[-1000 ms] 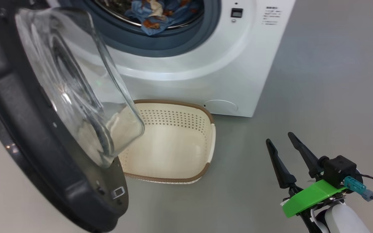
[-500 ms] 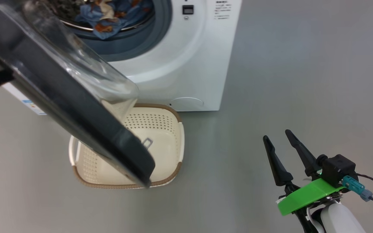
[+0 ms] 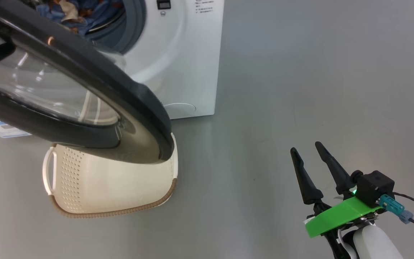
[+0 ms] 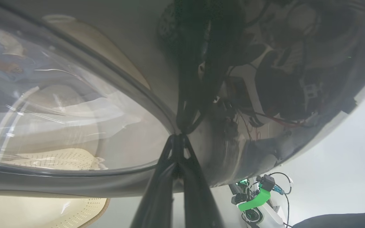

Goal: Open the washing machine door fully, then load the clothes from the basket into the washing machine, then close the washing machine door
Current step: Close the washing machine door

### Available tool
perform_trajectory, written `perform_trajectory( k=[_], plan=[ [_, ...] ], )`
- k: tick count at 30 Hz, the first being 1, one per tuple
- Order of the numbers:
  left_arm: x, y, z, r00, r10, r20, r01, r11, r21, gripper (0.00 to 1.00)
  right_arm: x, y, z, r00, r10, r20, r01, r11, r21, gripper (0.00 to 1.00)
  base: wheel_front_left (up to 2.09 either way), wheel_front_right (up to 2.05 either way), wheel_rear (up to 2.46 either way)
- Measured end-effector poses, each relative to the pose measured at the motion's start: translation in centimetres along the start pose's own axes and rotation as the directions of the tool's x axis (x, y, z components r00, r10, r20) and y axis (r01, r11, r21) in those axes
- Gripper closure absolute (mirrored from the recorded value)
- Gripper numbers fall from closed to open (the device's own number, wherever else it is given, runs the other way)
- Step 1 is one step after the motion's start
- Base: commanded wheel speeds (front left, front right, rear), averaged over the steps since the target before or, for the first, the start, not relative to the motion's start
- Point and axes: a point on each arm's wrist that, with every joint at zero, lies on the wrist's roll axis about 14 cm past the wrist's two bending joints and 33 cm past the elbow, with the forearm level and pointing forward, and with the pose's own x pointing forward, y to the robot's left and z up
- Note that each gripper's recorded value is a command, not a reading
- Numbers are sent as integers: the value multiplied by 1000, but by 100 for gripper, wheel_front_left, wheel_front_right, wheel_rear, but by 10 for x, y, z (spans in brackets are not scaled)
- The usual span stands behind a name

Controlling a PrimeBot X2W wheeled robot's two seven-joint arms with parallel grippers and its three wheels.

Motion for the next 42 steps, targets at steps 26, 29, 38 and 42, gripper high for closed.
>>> perform_trajectory(
  k=[26, 29, 38, 42],
  plan=[
    [-52, 10, -37, 987, 91, 132, -84, 995, -61, 95, 7, 20, 18, 997, 63, 47, -62, 998, -11, 0, 0, 0, 0],
    [-56, 17, -50, 983, 115, 141, -103, 991, -90, 77, 6, 19, 21, 996, 67, 52, -66, 998, -21, 0, 0, 0, 0],
    [-61, 39, -85, 961, 201, 191, -170, 972, -164, 0, -4, 15, 18, 998, 56, 40, -55, 998, -26, 0, 0, 0, 0],
    [-62, 47, -99, 948, 236, 214, -197, 962, -189, 0, -7, 13, 19, 998, 48, 41, -47, 998, -28, 0, 0, 0, 0]
  ],
)
